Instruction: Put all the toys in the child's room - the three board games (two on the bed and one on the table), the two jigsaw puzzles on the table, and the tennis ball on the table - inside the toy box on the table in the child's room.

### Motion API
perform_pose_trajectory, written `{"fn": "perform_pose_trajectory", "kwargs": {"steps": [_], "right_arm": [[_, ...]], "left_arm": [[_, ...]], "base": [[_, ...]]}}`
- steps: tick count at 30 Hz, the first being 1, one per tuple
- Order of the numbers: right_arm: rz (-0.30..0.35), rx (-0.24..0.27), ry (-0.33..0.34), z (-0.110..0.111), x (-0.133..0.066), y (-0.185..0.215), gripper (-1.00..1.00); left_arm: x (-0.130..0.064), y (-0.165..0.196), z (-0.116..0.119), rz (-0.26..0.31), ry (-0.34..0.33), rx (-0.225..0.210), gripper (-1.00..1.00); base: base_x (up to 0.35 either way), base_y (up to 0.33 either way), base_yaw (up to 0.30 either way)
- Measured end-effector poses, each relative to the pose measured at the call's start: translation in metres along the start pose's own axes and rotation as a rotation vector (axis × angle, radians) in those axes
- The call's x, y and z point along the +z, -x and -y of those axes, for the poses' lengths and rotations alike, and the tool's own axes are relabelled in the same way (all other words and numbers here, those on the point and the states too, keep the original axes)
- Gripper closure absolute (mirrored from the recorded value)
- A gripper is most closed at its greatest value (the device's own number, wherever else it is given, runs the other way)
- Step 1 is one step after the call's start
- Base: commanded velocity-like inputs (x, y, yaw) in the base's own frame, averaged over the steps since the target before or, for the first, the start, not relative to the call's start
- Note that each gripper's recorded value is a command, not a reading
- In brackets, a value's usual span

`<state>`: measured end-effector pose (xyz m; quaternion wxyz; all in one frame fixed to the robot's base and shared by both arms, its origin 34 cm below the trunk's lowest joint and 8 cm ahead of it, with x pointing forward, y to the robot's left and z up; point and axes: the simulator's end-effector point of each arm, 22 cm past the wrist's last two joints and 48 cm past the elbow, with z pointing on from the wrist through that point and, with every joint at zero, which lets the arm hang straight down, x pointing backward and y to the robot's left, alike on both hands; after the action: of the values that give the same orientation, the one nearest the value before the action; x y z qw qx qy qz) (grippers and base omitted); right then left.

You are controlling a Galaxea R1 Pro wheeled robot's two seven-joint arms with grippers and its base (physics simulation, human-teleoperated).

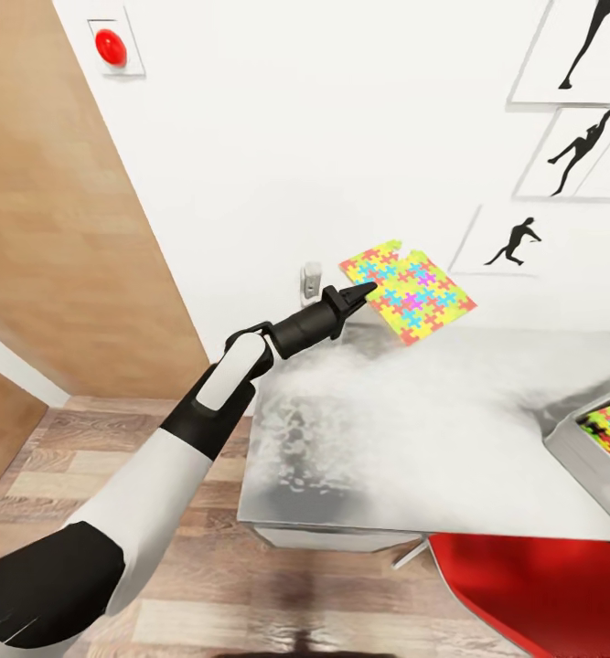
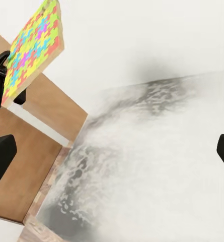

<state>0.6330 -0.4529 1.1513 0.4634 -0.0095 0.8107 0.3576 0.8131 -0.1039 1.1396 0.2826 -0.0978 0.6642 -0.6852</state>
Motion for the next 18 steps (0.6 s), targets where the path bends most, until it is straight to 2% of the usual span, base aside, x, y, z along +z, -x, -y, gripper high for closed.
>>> {"fn": "perform_pose_trajectory", "kwargs": {"steps": [5, 18], "right_arm": [[0.006, -0.005, 0.003, -0.003, -0.002, 0.002, -1.0], [0.02, -0.014, 0.009, -0.01, -0.007, 0.007, -1.0]], "left_arm": [[0.001, -0.002, -0.001, 0.012, 0.043, 0.003, 1.0], [-0.004, -0.01, 0.01, 0.021, 0.052, 0.013, 1.0]], "base": [[0.0, 0.0, -0.1], [0.0, 0.0, -0.1]]}}
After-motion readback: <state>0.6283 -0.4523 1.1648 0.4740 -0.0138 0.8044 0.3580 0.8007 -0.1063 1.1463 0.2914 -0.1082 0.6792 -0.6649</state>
